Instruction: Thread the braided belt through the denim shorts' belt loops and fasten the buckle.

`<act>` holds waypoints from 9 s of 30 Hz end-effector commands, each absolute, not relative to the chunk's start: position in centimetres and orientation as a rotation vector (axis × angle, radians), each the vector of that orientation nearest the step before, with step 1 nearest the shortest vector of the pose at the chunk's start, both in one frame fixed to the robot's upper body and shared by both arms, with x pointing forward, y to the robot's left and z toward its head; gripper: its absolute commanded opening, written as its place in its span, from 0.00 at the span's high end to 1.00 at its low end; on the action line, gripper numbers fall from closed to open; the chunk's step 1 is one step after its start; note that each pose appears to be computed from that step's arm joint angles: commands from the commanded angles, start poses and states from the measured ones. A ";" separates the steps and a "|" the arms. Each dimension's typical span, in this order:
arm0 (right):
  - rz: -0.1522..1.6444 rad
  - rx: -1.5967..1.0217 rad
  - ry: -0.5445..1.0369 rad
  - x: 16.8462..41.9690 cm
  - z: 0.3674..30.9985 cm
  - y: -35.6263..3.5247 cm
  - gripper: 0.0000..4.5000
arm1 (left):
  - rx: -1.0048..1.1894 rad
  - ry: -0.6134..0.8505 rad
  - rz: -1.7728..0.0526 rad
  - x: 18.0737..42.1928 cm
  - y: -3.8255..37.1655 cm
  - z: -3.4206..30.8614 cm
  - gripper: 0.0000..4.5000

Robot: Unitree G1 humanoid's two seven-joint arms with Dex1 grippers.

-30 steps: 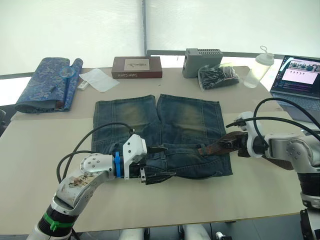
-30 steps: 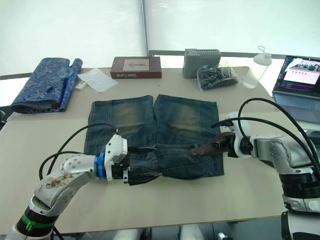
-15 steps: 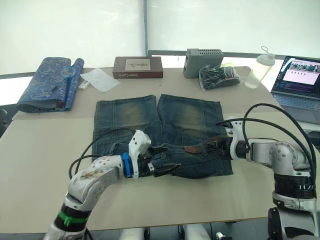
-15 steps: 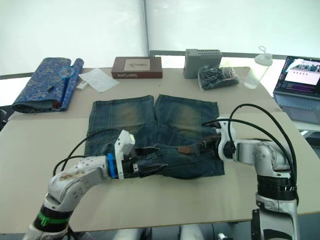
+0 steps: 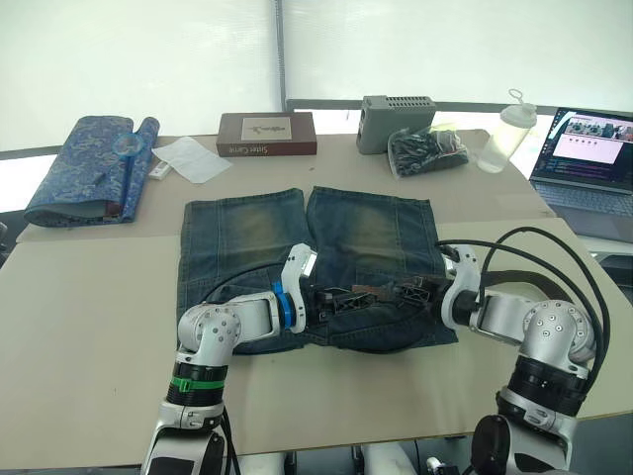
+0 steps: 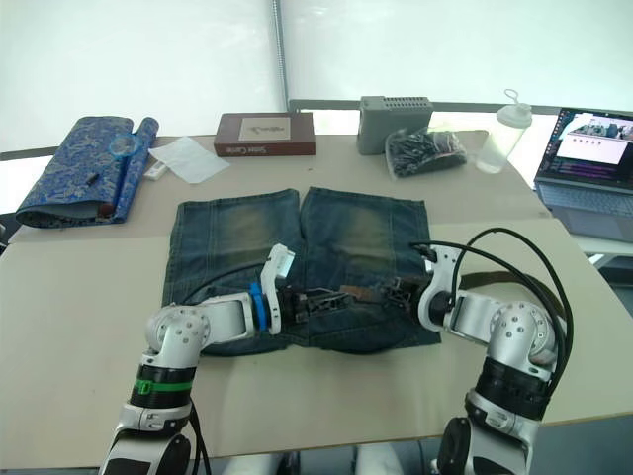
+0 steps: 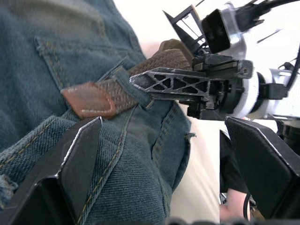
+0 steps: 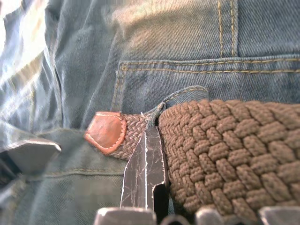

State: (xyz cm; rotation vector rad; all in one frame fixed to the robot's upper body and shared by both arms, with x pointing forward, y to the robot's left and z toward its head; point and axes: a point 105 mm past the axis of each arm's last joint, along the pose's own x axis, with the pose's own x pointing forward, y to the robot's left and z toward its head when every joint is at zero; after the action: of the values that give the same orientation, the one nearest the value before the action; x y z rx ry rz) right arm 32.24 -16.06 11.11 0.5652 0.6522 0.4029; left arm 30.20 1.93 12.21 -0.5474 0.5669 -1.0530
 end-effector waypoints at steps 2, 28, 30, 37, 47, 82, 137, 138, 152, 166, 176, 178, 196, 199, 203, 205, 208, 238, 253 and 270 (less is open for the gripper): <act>0.399 0.650 0.595 32.2 12.0 -15.7 1.00 | -0.568 0.636 -1.017 30.1 1.9 11.2 0.01; 0.528 0.895 0.527 30.4 15.0 -13.8 1.00 | -0.924 0.544 -0.855 33.3 2.0 13.0 0.06; 0.525 0.898 0.540 30.3 15.2 -13.8 1.00 | -0.930 0.548 -0.864 33.1 1.9 13.0 0.17; 0.536 0.905 0.569 29.8 15.8 -13.3 1.00 | -0.941 0.572 -0.903 32.4 1.3 13.1 0.85; 0.579 0.370 0.528 28.6 16.1 -13.7 0.61 | -0.961 0.544 -0.868 32.8 2.9 13.5 1.00; 0.558 -0.424 0.596 30.3 10.3 -17.7 0.99 | -0.848 0.370 -0.723 31.0 11.0 15.7 1.00; 0.921 0.541 0.309 26.8 18.2 -8.5 0.57 | -1.187 0.386 -1.166 29.8 6.1 21.2 1.00; 0.904 0.575 0.293 27.0 18.5 -8.4 0.57 | -1.182 0.393 -1.170 29.8 5.9 21.1 1.00; 0.892 0.826 0.176 26.6 22.3 -9.1 0.57 | -1.165 0.431 -1.150 29.7 5.4 19.9 1.00; 0.941 0.739 0.221 26.0 22.1 -8.2 0.57 | -1.177 0.414 -1.122 29.8 5.6 20.1 1.00; 0.838 0.731 0.153 27.8 21.9 -9.2 0.62 | -1.156 0.425 -1.127 29.3 5.6 19.8 1.00; 0.838 0.725 0.146 27.9 21.9 -9.2 0.74 | -1.147 0.426 -1.129 29.3 5.5 19.7 1.00; 0.415 0.325 -0.182 31.5 26.6 -17.4 0.99 | -0.772 0.411 -1.032 27.9 8.1 15.6 1.00; 0.508 0.326 -0.126 31.0 25.7 -15.7 0.99 | -0.754 0.352 -1.061 28.0 7.8 16.7 1.00; 0.609 0.365 -0.086 30.2 25.0 -13.9 1.00 | -0.751 0.265 -1.068 28.6 7.5 18.4 0.75; 0.616 0.366 -0.081 30.0 24.9 -13.7 1.00 | -0.774 0.232 -1.029 29.1 7.9 18.8 0.56; 0.602 0.352 -0.077 30.1 24.9 -14.0 1.00 | -0.713 0.198 -1.040 28.5 8.6 19.1 0.34; 0.637 0.434 0.431 29.8 14.1 -8.9 1.00 | -0.044 0.197 -1.097 23.9 12.7 13.7 0.34; 0.559 0.742 0.471 30.9 14.4 -7.3 1.00 | 0.057 0.222 -1.092 23.7 12.7 11.6 0.34; 0.616 0.722 0.641 30.5 11.4 -3.4 1.00 | -0.438 0.358 -0.864 26.7 13.5 11.9 0.34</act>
State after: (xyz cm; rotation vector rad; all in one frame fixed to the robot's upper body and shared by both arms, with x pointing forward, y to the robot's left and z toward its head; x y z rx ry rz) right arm 30.78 -4.38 10.94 0.7091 0.6333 0.5738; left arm 26.54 13.66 11.28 -0.3880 0.3617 -0.8688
